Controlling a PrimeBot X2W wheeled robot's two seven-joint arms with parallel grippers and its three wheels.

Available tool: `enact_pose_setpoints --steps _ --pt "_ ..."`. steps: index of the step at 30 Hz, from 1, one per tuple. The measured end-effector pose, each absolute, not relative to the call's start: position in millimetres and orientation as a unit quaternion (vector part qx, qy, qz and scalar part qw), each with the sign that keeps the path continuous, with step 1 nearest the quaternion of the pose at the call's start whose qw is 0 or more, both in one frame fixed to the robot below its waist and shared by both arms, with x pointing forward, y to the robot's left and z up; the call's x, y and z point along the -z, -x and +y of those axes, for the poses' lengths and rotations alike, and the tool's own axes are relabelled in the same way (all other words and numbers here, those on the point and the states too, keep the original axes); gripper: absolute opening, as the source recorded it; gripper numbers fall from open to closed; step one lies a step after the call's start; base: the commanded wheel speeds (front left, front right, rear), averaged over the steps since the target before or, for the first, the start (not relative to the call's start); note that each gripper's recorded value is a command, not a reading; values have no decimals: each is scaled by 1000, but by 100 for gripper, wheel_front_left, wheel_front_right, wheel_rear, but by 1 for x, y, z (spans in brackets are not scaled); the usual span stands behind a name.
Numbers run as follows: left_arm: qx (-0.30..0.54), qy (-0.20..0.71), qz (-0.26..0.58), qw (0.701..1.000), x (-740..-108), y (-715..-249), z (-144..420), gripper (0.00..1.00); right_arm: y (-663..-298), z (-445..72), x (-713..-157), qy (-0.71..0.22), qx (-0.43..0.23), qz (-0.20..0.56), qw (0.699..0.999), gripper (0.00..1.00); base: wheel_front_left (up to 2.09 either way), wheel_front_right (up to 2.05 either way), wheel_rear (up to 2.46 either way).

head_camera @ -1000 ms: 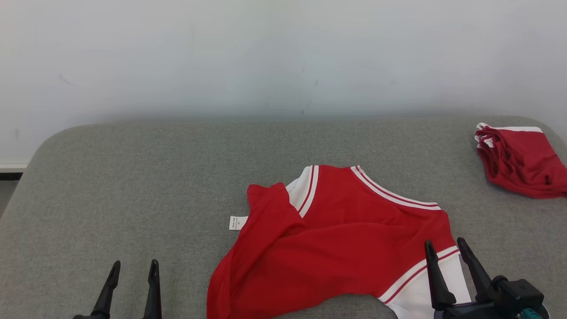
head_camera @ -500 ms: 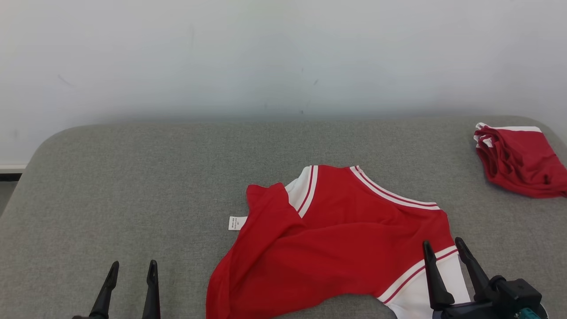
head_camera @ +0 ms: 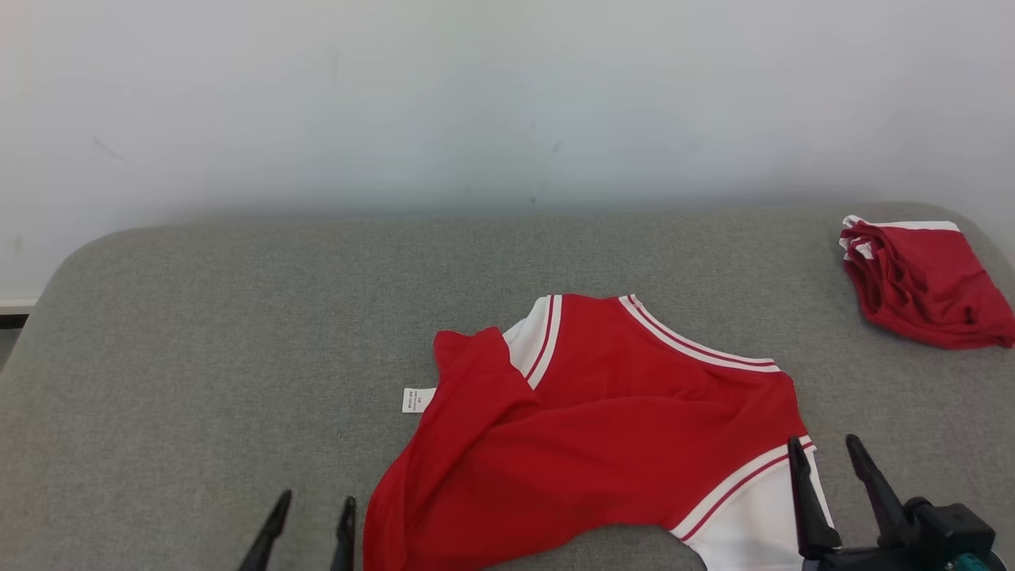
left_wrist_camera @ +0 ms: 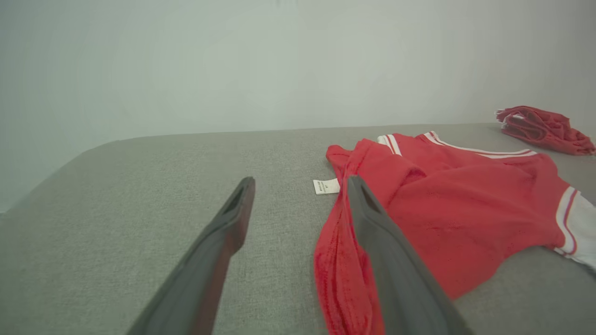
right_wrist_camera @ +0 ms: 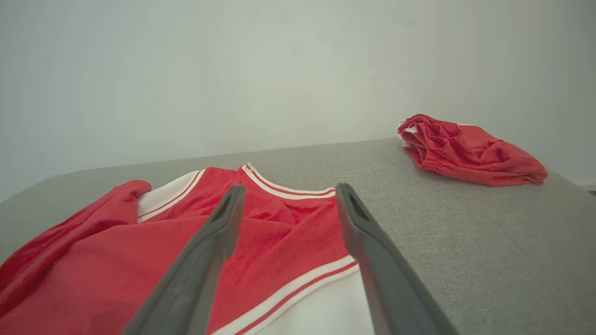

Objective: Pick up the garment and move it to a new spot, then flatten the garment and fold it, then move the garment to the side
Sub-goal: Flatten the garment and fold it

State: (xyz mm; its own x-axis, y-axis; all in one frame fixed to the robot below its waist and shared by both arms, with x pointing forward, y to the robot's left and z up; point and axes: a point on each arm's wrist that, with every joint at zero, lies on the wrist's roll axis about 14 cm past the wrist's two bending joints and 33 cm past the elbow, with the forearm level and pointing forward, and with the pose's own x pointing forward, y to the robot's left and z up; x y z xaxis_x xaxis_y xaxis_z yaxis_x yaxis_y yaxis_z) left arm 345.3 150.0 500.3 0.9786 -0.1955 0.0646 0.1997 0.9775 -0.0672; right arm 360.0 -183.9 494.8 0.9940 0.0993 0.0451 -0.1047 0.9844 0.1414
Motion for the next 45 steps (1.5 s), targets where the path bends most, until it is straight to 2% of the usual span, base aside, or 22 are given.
enact_pose_setpoints --steps 8,17,34,35,36,37,45 --pt "144 38 69 987 -441 -326 126 100 -349 -214 -457 -58 -12 43 997 100 0 0 0" --pt "157 45 160 973 -390 -309 118 100 -335 -225 -414 -49 9 116 992 100 0 0 0" --pt "152 74 192 967 -375 -323 107 100 -321 -222 -357 -50 13 232 971 100 0 0 0" --pt "151 77 192 967 -375 -324 106 91 -321 -220 -356 -53 13 235 970 84 0 0 0" --pt "151 78 191 967 -375 -325 106 33 -322 -218 -355 -55 11 237 970 0 0 0 0" --pt "149 84 190 967 -376 -325 106 0 -322 -216 -355 -59 10 236 970 0 0 0 0" --pt "147 89 155 973 -396 -332 108 0 -329 -208 -369 -84 5 202 976 0 0 0 0"
